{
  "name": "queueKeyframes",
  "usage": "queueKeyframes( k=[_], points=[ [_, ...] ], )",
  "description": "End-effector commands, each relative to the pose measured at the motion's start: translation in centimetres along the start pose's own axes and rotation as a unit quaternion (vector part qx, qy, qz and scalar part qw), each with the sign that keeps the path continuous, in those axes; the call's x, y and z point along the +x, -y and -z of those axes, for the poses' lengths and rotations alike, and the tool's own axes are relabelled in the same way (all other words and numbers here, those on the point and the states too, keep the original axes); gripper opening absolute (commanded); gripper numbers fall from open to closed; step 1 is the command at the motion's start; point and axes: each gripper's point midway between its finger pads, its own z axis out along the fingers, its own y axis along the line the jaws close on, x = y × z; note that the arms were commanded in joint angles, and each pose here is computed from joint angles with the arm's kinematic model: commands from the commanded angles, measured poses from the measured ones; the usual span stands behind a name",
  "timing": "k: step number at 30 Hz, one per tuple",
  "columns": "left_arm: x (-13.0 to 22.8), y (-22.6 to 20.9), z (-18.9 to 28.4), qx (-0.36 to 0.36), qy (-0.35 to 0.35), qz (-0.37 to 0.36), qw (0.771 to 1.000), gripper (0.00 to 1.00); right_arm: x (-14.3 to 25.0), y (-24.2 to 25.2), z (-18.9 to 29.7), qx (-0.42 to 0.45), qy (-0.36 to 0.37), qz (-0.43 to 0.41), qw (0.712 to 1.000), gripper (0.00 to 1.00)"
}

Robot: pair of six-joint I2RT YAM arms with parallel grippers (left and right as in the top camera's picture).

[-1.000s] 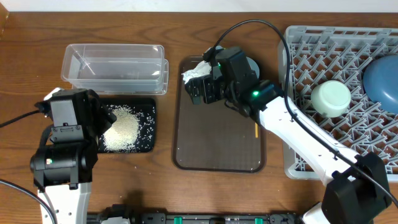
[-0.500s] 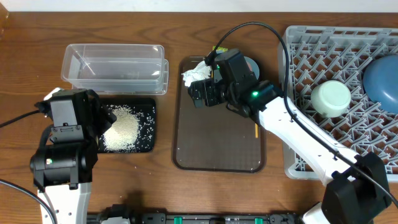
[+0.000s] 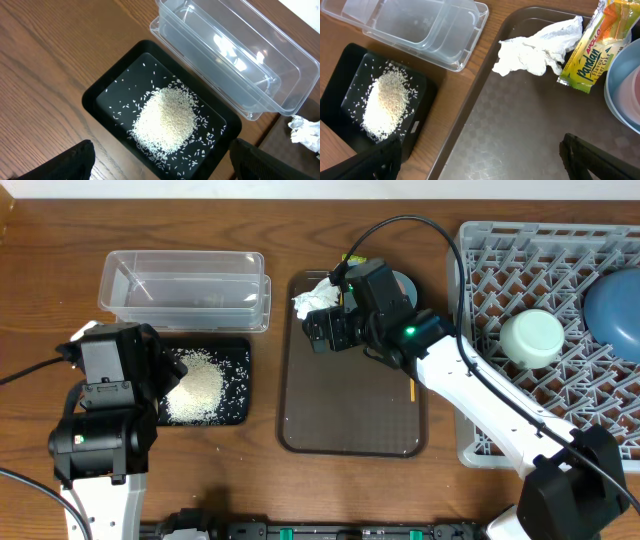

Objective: Sort waste into correct bins and load items into the dishwasher rack

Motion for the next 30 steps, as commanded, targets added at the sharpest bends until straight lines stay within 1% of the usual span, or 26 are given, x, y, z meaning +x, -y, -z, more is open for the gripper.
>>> queueKeyframes(
  k=[1,30],
  points=[
    [-0.40,-0.06,0.23,-0.001,0.006,0.000,1.000,0.88,0.17,-0.31,-0.04,0.004,0.000,0.001,1.000,0.99],
    [-0.36,-0.03,0.06,-0.003,0.003,-0.001,1.000,0.88,0.00,-0.56,-0.04,-0.003,0.002,0.001,1.000,0.99]
  ],
)
